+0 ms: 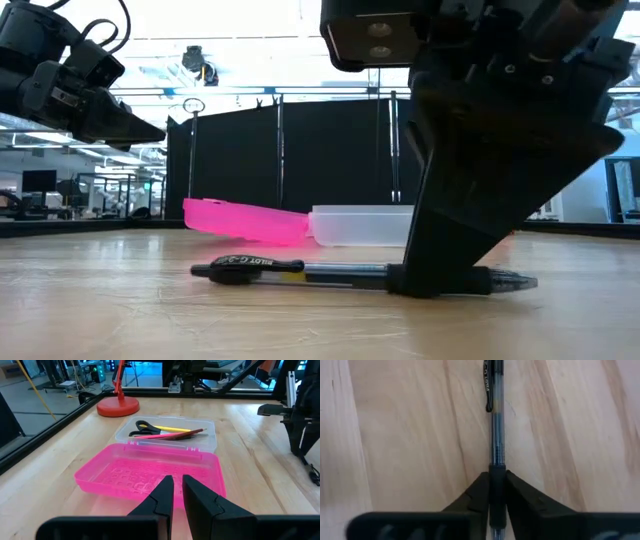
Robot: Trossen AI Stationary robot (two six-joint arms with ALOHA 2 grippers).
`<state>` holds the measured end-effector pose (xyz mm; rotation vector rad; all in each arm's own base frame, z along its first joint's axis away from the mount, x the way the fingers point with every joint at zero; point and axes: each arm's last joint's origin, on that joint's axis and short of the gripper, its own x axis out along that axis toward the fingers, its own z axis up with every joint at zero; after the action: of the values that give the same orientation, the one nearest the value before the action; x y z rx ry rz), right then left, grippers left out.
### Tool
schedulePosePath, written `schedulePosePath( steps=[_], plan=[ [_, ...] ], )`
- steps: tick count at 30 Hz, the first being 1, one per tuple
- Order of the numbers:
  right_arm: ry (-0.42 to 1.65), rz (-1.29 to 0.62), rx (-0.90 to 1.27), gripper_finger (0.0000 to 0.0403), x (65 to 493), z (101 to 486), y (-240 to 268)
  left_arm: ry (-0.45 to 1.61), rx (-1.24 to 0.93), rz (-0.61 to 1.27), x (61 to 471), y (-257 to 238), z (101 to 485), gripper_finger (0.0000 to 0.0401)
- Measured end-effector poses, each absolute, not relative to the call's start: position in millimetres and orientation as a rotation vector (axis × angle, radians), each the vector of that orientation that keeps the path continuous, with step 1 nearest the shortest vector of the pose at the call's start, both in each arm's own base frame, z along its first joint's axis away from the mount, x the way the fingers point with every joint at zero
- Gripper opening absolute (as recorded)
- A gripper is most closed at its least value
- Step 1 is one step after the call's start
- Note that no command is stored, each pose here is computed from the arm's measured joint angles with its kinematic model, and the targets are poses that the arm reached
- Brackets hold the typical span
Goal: Pick & place school supplies into a supply box
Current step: Put the black pen into the supply box
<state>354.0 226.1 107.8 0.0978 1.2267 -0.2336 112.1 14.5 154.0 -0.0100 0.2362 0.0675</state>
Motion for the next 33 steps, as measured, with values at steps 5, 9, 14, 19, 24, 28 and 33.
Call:
schedulePosePath(
  steps=[5, 9, 14, 19, 24, 28, 33],
  plan=[
    [1.232, -0.226, 0.135, 0.0025, 355, 108, 226, 0.236, -0.01, 0.068, 112, 15, 154, 0.0049],
    [1.226, -0.232, 0.189, 0.0025, 359, 112, 222, 0.236, -0.01, 0.069, 112, 15, 154, 0.0049],
    [1.122, -0.211, 0.193, 0.0025, 361, 140, 219, 0.236, -0.01, 0.069, 112, 15, 154, 0.0049],
    [0.931, -0.346, 0.205, 0.0025, 353, 198, 202, 0.236, -0.009, 0.069, 112, 15, 154, 0.0049],
    [0.799, -0.495, 0.2, 0.0025, 344, 238, 175, 0.237, -0.01, 0.069, 112, 15, 154, 0.0049],
    [0.736, -0.589, 0.326, 0.0025, 341, 267, 142, 0.237, -0.03, 0.072, 112, 15, 154, 0.0049],
    [0.757, -0.722, 0.536, 0.0035, 337, 260, 94, 0.237, -0.035, 0.1, 112, 15, 154, 0.0049]
  ],
)
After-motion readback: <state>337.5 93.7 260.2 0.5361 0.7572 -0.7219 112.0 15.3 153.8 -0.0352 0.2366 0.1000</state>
